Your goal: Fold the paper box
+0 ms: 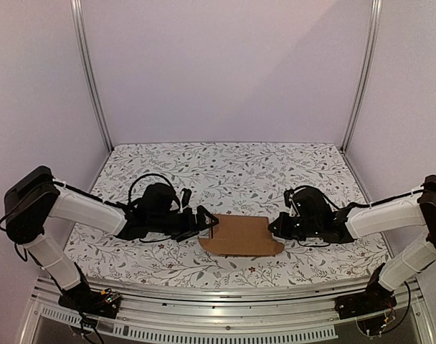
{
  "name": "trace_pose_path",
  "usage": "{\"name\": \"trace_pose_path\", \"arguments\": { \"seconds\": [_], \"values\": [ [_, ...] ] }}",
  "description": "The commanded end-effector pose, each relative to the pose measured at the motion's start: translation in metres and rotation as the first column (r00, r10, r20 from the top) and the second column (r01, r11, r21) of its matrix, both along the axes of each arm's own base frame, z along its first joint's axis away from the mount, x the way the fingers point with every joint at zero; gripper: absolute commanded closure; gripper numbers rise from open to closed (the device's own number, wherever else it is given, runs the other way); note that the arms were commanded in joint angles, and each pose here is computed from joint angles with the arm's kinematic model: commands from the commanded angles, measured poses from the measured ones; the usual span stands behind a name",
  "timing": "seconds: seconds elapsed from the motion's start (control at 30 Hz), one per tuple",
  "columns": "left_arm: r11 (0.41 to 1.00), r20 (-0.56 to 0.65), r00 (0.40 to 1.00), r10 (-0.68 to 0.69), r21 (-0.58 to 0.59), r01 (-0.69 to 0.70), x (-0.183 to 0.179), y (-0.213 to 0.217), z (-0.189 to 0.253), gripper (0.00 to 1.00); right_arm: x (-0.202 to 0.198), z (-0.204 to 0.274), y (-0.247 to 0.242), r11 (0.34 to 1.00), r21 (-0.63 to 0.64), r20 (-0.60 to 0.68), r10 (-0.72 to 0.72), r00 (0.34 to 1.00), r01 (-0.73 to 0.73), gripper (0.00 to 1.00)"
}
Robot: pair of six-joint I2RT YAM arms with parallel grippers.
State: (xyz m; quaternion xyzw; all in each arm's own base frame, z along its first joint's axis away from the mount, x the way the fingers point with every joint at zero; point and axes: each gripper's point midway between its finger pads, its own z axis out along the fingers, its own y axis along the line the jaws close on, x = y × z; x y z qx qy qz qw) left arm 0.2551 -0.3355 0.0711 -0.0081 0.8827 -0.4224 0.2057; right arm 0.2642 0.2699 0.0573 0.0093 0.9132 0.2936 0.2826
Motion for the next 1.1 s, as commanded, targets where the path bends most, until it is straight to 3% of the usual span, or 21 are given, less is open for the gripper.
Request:
{"name": "trace_pose_path", "arguments": {
  "seconds": [0.0,0.43,0.7,1.07],
  "values": [
    [0.996,-0.023,1.000,-0.017,-0.085,0.015,0.003,-0.009,0.003,0.01,-0.022,-0.038,-0.034,0.987,-0.162,-0.097,-0.018,0.995,0.002,1.00],
    [0.968,-0.085,0.993,-0.080,-0.245,0.057,0.000,-0.036,0.004,0.08,-0.025,-0.038,-0.039,0.986,-0.166,-0.088,-0.023,0.996,0.008,1.00],
    [0.917,-0.112,0.987,-0.113,-0.395,0.060,0.001,-0.049,0.011,0.22,-0.026,-0.038,-0.041,0.986,-0.168,-0.085,-0.026,0.996,0.011,1.00],
    [0.896,-0.116,0.985,-0.129,-0.439,0.066,0.003,-0.052,0.015,0.43,-0.027,-0.040,-0.043,0.986,-0.166,-0.085,-0.029,0.996,0.015,1.00]
  ]
}}
